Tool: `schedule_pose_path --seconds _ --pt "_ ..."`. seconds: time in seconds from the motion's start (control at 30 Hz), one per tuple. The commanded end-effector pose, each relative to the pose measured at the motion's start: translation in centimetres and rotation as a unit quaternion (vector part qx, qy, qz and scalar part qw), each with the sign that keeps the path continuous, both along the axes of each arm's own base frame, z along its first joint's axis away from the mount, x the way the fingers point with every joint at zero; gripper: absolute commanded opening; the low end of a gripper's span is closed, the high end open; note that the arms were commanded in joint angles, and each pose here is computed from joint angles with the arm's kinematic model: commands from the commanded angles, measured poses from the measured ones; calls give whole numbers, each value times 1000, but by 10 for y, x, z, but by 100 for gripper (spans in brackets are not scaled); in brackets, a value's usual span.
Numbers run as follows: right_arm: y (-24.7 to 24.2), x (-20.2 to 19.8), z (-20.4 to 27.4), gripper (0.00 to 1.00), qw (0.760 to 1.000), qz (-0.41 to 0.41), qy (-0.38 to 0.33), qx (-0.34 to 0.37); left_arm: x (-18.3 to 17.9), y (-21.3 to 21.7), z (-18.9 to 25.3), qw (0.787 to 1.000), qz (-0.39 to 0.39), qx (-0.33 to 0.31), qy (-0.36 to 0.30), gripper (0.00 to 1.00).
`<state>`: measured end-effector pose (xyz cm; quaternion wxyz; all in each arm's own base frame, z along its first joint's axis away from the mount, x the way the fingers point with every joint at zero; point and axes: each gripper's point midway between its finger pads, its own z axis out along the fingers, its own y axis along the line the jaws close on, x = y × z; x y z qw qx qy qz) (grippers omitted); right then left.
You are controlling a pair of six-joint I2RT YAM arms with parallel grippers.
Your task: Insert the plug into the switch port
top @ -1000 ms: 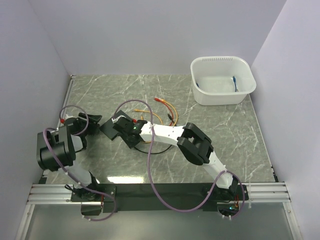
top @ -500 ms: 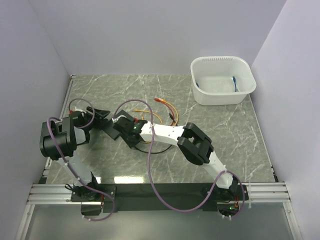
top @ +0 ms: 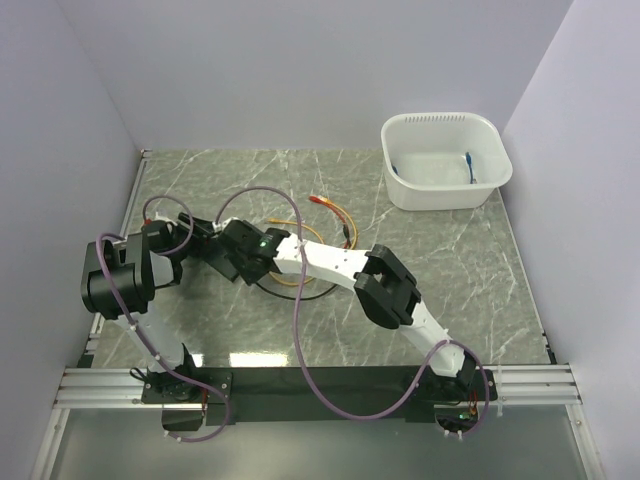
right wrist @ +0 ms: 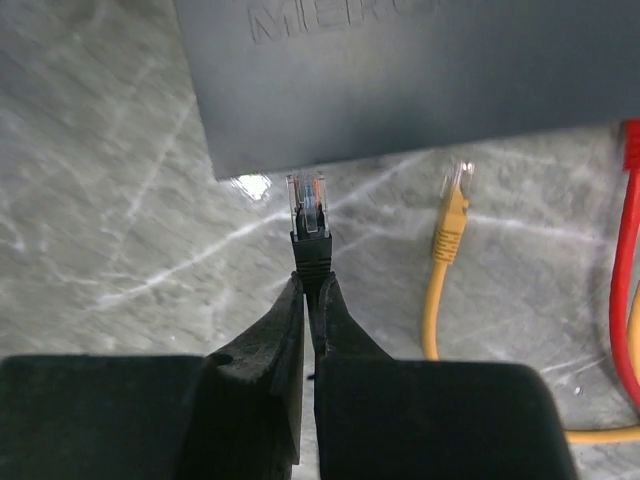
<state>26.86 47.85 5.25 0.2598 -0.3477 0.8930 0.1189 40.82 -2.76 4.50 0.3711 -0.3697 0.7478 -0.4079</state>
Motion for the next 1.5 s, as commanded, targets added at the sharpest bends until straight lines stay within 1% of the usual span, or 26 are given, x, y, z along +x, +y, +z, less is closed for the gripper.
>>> schedule_pose_path --seconds 0.0,0.33,0.83,1.27,1.47 --pt "6 5 3 0 1000 0 3 3 3 -7 8 999 -23 4 -23 65" --pt "-11 -8 -6 0 1000 -10 19 -5 4 -10 9 999 -30 -4 -30 65" --pt "11 -2 -9 0 1000 2 21 -3 3 -13 12 999 -36 1 -38 66" --pt "-5 -16 -11 0 1000 -4 21 -15 2 -14 12 998 -40 0 -39 66" --pt "6 -13 -14 0 1000 2 24 -18 1 -15 12 998 -41 1 -38 66"
